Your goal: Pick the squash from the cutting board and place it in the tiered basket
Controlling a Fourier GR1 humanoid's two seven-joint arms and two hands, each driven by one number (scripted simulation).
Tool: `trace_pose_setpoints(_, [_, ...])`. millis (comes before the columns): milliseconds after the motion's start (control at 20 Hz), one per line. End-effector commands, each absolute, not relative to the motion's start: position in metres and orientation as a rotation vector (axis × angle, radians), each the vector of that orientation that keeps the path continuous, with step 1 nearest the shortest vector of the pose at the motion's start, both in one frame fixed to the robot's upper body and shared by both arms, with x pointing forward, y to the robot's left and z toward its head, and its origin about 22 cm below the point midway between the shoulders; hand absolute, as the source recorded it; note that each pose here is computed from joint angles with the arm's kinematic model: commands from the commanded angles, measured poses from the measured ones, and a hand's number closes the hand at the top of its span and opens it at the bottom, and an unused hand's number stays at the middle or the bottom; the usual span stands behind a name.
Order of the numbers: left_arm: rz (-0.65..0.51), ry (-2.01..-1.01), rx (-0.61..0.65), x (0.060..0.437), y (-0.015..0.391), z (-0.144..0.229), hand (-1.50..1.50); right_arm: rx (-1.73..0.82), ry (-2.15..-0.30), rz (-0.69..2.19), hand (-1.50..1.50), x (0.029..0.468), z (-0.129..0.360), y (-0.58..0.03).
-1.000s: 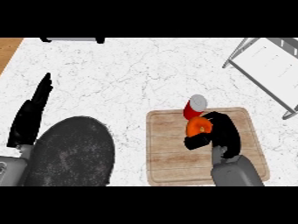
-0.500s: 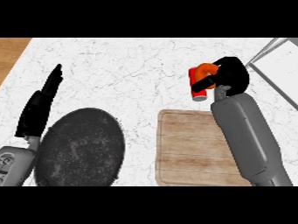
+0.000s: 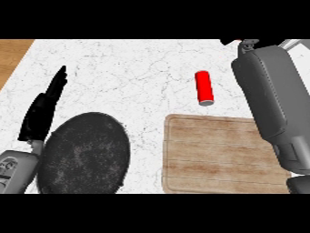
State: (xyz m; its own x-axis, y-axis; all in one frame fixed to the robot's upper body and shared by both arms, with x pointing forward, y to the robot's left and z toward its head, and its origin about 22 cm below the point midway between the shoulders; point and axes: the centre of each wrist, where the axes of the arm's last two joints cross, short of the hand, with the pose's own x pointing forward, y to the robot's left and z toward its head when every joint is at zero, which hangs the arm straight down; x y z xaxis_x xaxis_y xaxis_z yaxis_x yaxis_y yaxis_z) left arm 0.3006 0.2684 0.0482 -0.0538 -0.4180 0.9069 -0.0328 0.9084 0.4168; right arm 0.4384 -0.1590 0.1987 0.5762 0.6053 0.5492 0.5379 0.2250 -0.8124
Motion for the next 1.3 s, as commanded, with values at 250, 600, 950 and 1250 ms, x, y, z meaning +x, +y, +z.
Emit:
trace_pose_setpoints(250, [-0.307, -1.585, 0.361, 0.3, 0.28, 0.047, 0.0, -1.696, -0.89, -0.103, 1.5, 0.467, 0.269, -0.158])
trace_pose_setpoints(600, [-0.28, -1.586, 0.385, 0.302, 0.275, 0.039, 0.0, -1.58, -0.973, -0.161, 1.5, 0.477, 0.276, -0.186])
trace_pose_setpoints(950, [-0.269, -1.566, 0.377, 0.298, 0.277, 0.037, 0.0, -1.715, -0.835, 0.018, 1.5, 0.484, 0.265, -0.217])
trace_pose_setpoints(1250, [-0.275, -1.585, 0.392, 0.295, 0.276, 0.043, 0.0, -1.886, -0.526, 0.133, 1.5, 0.481, 0.249, -0.268])
